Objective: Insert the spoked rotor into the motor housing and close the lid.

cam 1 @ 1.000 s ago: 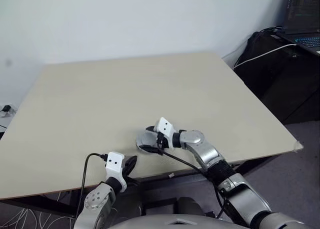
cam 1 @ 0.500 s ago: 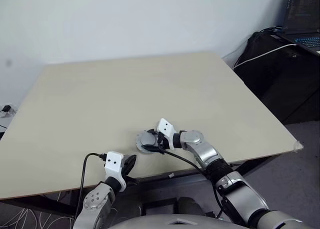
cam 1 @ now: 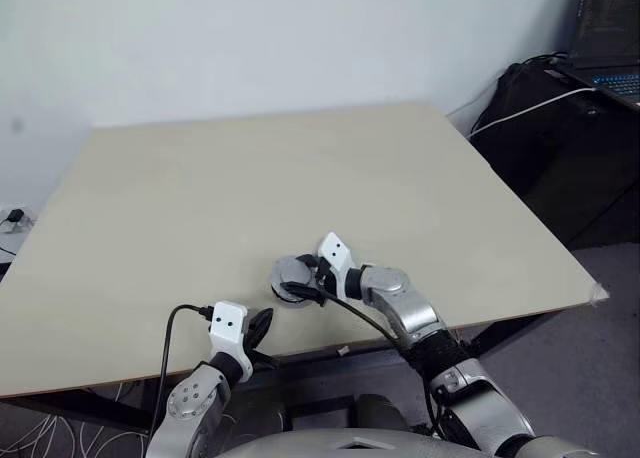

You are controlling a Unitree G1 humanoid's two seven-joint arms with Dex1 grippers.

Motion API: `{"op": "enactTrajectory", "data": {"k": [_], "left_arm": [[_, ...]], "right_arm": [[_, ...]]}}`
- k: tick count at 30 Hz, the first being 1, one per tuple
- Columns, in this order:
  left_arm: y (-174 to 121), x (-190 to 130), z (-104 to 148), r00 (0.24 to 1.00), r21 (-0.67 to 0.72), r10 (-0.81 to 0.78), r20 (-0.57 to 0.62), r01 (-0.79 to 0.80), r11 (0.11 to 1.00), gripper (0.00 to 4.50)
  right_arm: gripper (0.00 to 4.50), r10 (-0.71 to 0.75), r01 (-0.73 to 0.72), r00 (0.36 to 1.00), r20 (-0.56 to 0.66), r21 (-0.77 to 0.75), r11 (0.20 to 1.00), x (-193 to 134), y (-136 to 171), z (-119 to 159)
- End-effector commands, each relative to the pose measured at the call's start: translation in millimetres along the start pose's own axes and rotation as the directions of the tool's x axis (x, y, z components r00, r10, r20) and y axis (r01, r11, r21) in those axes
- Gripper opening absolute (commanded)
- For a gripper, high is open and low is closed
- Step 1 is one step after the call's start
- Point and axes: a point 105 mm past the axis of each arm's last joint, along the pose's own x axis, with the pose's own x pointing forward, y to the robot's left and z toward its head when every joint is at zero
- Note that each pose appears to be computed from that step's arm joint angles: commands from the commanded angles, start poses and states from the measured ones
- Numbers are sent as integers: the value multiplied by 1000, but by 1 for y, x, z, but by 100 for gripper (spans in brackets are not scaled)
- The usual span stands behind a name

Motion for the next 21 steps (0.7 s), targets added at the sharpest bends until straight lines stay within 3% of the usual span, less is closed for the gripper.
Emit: {"op": "enactTrajectory", "data": {"k": [1,9,21], "left_arm": [[-3,1,15,998,8,-17,56,17,1000,0],[-4,2,15,998,4,-19,57,19,1000,0],[-4,2,15,998,-1,-17,58,17,1000,0]], "right_arm": [[326,-41,42,999,18,-55,998,1,1,15],[326,-28,23,998,-62,-74,997,4,12,0],[326,-93,87,990,-107,-59,994,4,2,-6]]}}
